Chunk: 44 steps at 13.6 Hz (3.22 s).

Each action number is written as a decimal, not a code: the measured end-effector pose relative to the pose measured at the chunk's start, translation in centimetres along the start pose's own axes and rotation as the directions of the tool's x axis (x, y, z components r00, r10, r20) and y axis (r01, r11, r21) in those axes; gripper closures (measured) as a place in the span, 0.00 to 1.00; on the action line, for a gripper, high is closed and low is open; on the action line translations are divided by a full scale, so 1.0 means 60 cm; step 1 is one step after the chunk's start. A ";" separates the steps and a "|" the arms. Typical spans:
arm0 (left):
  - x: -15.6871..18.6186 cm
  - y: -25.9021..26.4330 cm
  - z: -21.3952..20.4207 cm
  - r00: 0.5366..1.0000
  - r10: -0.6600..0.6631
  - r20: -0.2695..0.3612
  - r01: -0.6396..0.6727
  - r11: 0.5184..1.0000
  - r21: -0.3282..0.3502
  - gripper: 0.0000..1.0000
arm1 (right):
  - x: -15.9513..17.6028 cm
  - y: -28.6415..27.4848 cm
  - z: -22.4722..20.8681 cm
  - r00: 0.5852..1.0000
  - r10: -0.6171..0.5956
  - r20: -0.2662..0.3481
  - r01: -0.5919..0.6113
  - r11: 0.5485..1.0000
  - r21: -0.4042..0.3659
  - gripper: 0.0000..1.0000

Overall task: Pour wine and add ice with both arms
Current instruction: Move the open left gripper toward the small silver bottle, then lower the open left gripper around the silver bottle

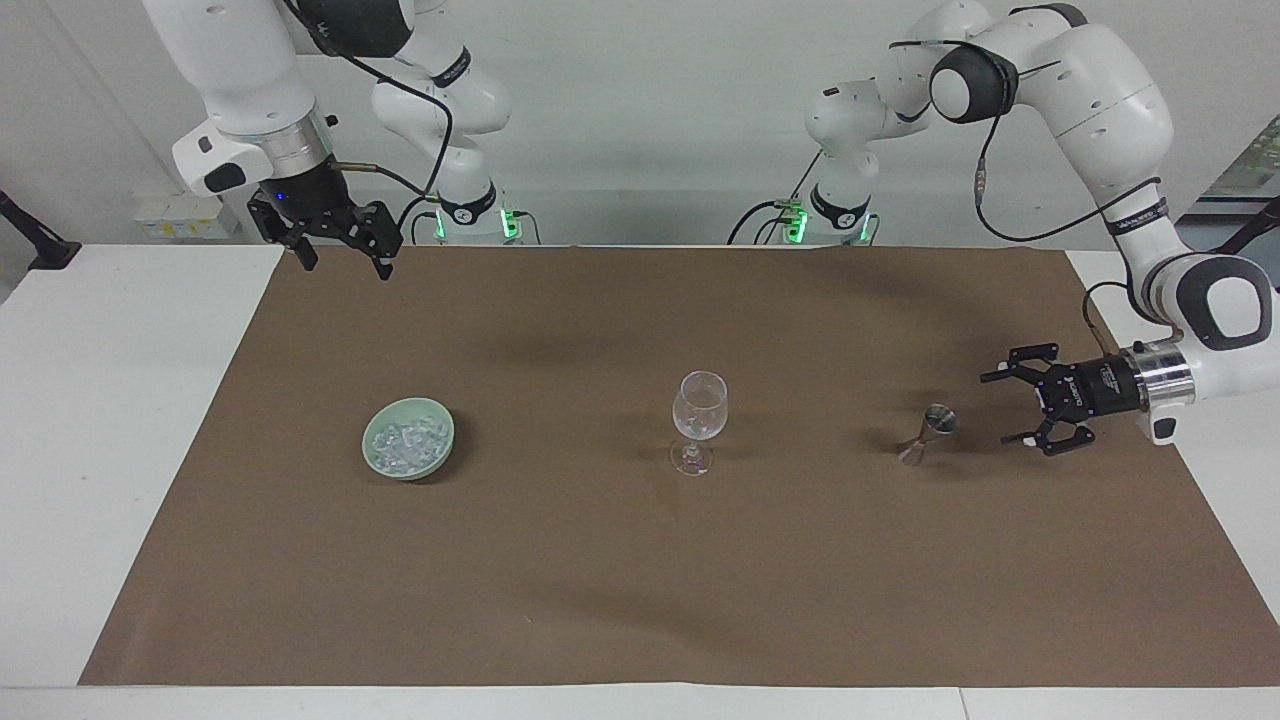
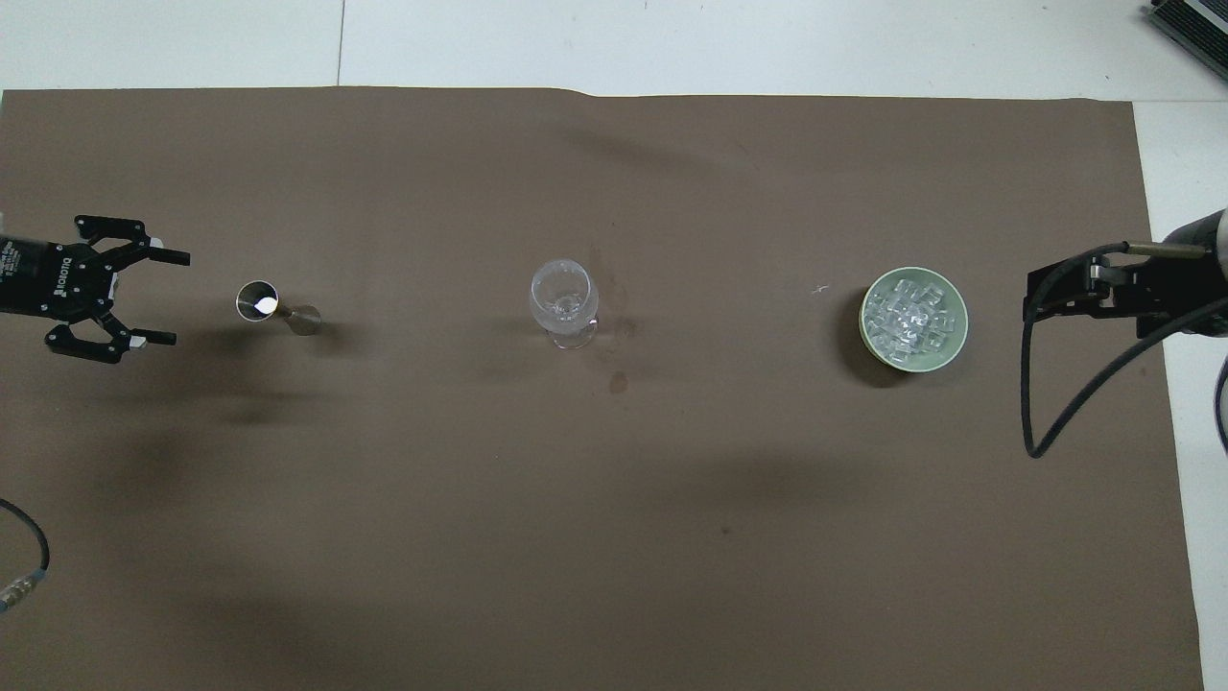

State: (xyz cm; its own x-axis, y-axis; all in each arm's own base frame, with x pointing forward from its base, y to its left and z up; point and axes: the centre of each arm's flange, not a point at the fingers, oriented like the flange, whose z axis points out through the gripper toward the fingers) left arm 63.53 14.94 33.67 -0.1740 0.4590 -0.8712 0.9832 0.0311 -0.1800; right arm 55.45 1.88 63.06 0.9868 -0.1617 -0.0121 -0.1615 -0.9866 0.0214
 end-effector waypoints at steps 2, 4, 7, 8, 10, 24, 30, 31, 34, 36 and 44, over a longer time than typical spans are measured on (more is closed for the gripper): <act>0.017 0.007 0.005 1.000 -0.004 0.019 0.004 1.000 -0.012 0.00 | 0.000 0.000 0.000 1.000 0.000 0.000 0.000 1.000 0.000 0.00; 0.026 0.009 0.004 0.999 0.037 0.039 -0.036 0.999 -0.027 0.00 | 0.001 0.003 0.000 1.000 0.004 0.000 -0.004 1.000 0.000 0.00; 0.054 0.011 0.011 0.988 0.132 0.079 -0.128 0.990 -0.051 0.00 | 0.002 0.008 0.000 1.000 0.009 0.000 -0.009 1.000 0.000 0.00; 0.067 0.011 0.015 0.984 0.151 0.093 -0.146 0.987 -0.060 0.00 | 0.002 0.008 0.000 1.000 0.009 0.000 -0.009 1.000 0.000 0.00; 0.087 0.010 0.024 0.978 0.177 0.114 -0.169 0.983 -0.071 0.00 | 0.002 0.008 0.000 1.000 0.009 0.000 -0.009 1.000 0.000 0.00; 0.123 0.009 0.098 0.940 0.288 0.182 -0.278 0.957 -0.077 0.00 | 0.002 0.010 0.000 1.000 0.011 0.000 -0.011 1.000 0.000 0.00; 0.125 0.008 0.123 0.935 0.301 0.186 -0.293 0.954 -0.066 0.00 | 0.002 0.010 0.000 1.000 0.011 0.000 -0.011 1.000 0.000 0.00; 0.124 0.010 0.128 0.935 0.303 0.186 -0.295 0.953 -0.066 0.00 | 0.002 0.010 0.000 1.000 0.011 0.000 -0.011 1.000 0.000 0.00; 0.121 0.012 0.136 0.932 0.312 0.186 -0.305 0.950 -0.065 0.00 | 0.002 0.010 0.000 1.000 0.011 0.000 -0.011 1.000 0.000 0.00; 0.120 0.014 0.140 0.931 0.318 0.179 -0.311 0.948 -0.067 0.00 | 0.002 0.010 0.000 1.000 0.011 0.000 -0.011 1.000 0.000 0.00; 0.123 0.011 0.160 0.927 0.327 0.183 -0.322 0.945 -0.059 0.00 | 0.002 0.010 0.000 1.000 0.011 0.000 -0.011 1.000 0.000 0.00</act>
State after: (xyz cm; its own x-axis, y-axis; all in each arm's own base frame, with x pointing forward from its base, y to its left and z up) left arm 62.38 9.86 22.73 0.1502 0.2732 -0.9502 0.9883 -0.0662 0.1372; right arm 55.47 1.26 63.06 0.9849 -0.1729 -0.0121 -0.1726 -0.9848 0.0216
